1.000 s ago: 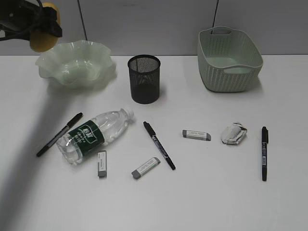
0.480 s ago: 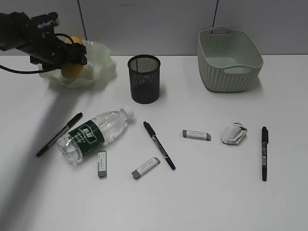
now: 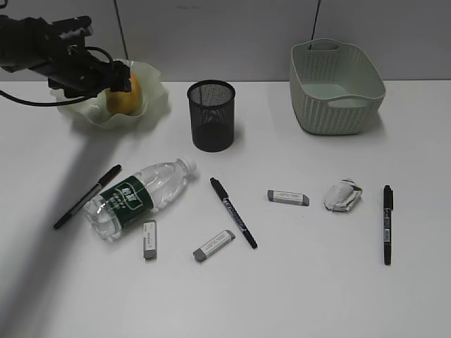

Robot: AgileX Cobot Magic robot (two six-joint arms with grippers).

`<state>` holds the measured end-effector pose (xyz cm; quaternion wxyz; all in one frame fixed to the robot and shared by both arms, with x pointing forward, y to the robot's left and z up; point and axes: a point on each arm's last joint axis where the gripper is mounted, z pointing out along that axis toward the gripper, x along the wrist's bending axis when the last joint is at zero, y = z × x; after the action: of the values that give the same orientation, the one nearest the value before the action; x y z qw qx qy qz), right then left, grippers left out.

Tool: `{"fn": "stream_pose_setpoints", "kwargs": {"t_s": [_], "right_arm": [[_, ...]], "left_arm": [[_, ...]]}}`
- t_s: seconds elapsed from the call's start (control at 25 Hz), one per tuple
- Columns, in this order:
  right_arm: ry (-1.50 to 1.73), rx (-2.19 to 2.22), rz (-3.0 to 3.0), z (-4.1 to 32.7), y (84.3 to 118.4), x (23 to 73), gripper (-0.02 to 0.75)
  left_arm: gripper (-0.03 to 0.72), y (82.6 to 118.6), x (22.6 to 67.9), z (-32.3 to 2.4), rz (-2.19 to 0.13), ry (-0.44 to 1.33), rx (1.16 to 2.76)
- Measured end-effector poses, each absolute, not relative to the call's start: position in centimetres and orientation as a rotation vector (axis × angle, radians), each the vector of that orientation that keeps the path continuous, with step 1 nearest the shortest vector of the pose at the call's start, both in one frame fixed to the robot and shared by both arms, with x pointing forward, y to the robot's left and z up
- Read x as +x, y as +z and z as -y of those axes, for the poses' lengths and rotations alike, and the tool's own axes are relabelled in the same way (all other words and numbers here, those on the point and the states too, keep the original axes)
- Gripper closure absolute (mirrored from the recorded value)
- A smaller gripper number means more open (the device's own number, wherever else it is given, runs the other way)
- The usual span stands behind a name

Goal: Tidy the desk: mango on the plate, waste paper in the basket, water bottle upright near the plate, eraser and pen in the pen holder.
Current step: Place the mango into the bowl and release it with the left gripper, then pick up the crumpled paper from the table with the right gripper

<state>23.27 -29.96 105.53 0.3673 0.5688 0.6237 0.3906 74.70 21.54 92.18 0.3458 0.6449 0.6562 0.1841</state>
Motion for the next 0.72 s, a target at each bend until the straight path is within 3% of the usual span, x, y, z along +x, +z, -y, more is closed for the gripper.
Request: {"fn": "stream_pose_setpoints", "kwargs": {"t_s": [0.24, 0.52, 0.72], "right_arm": [[1.004, 1.461, -1.602, 30.0, 105.5, 23.3, 0.184], [1.010, 1.463, -1.604, 29.9, 105.5, 23.3, 0.184], [1.010, 1.463, -1.604, 29.9, 105.5, 23.3, 0.184]], "left_arm": [[0.069, 96.3, 72.9, -21.4, -1.698, 0.396, 1.778], [0.103, 102.8, 67.6, -21.7, -1.736, 0.167, 2.043], [0.120, 106.4, 64.3, -22.1, -1.789, 0.057, 2.119]]}}
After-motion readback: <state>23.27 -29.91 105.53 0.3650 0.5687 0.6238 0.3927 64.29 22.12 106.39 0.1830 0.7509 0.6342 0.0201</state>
